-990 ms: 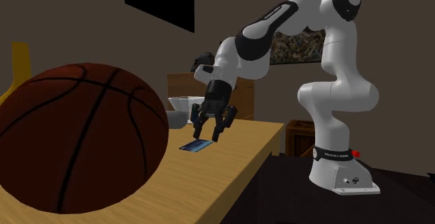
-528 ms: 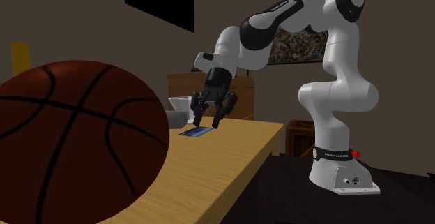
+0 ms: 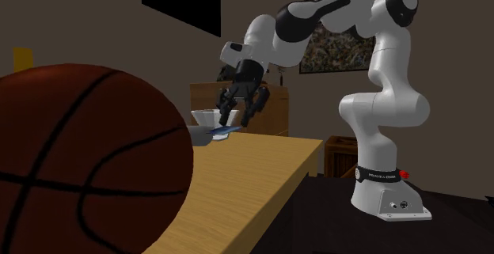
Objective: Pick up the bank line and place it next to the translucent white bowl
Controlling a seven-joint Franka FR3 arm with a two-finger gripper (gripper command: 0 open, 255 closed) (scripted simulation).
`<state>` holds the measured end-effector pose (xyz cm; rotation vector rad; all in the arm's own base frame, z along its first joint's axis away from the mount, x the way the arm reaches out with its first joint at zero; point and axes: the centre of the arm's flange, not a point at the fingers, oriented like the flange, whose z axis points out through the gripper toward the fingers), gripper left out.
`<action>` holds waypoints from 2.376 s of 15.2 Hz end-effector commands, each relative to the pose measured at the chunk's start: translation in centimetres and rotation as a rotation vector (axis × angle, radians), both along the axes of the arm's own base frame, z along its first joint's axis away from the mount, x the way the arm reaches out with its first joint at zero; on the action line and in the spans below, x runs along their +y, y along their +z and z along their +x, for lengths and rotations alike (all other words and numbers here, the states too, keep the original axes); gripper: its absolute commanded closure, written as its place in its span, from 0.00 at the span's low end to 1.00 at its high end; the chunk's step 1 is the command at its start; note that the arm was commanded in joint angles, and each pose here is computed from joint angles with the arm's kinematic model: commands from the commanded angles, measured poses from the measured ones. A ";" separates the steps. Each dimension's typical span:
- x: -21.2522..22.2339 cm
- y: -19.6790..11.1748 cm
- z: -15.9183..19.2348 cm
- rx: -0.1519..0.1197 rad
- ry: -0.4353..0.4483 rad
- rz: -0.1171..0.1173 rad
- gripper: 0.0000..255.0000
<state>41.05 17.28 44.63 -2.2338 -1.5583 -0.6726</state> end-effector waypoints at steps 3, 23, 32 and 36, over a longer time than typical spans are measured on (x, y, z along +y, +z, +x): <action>0.0 2.1 0.0 0.000 0.000 0.000 1.00; -12.6 7.3 4.0 0.000 0.000 0.000 1.00; -23.9 7.4 7.5 0.000 0.000 0.000 1.00; -28.9 7.4 9.1 0.000 0.000 0.000 1.00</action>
